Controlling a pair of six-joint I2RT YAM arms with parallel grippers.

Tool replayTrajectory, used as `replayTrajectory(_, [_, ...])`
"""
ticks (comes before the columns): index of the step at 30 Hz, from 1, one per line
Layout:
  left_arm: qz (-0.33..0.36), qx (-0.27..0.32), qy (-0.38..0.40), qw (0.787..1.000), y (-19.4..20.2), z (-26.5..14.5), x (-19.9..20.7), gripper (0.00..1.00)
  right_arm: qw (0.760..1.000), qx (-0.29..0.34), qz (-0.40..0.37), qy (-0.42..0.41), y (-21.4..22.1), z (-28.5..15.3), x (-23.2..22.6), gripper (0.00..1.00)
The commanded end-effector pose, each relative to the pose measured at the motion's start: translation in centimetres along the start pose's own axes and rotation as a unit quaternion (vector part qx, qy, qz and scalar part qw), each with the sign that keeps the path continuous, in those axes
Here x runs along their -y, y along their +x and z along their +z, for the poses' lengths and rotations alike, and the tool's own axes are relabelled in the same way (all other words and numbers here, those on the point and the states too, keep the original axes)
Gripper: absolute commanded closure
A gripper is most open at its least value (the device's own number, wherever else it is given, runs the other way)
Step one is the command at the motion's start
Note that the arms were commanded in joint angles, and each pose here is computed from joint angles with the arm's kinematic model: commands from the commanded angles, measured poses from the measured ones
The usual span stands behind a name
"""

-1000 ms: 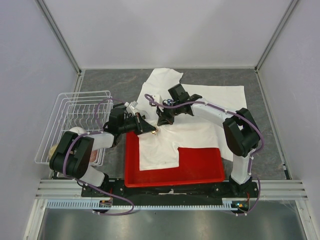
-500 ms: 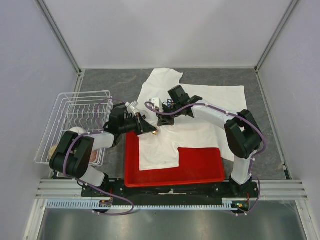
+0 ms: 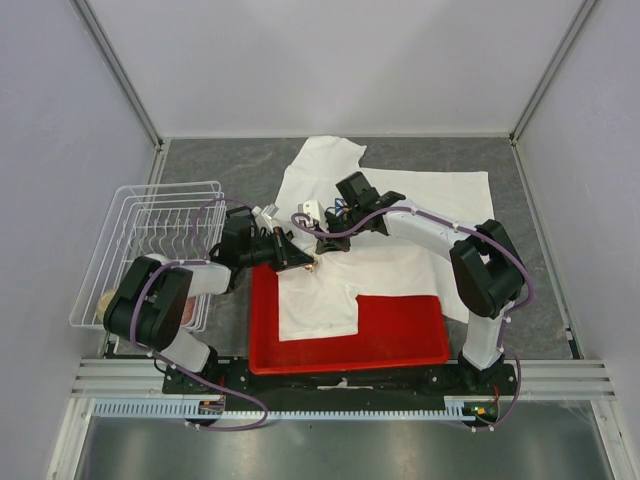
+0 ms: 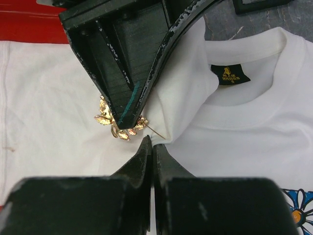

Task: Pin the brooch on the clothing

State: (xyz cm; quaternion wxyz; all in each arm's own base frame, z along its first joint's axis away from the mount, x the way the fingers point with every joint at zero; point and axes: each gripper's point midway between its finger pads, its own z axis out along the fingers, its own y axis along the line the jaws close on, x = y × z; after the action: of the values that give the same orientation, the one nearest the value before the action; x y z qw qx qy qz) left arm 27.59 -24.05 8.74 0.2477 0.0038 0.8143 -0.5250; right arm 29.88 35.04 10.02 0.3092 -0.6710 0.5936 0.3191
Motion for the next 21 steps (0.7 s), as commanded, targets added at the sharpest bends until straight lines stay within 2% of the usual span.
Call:
replayTrajectory(1, [0.085,0.059,0.042,0.994,-4.1,0.9,3.0,0.98,0.997,0.013,0.006,-0.076,-1.2,0.6,-4.4,1.0])
replayTrajectory(12, [0.106,0.057,0.079,0.99,-3.9,0.2,5.1,0.98,0.999,-0.008,0.029,-0.035,-0.9,1.0,-2.4,1.0])
replayTrajectory(17, [0.103,0.053,0.078,0.99,-3.4,0.2,5.2,0.98,0.998,0.008,0.068,-0.01,-1.6,0.8,-1.2,1.0])
replayTrajectory(21, [0.096,0.053,0.067,0.992,-3.3,0.4,4.7,0.98,0.998,0.027,0.059,-0.023,-2.5,0.3,-1.8,1.0])
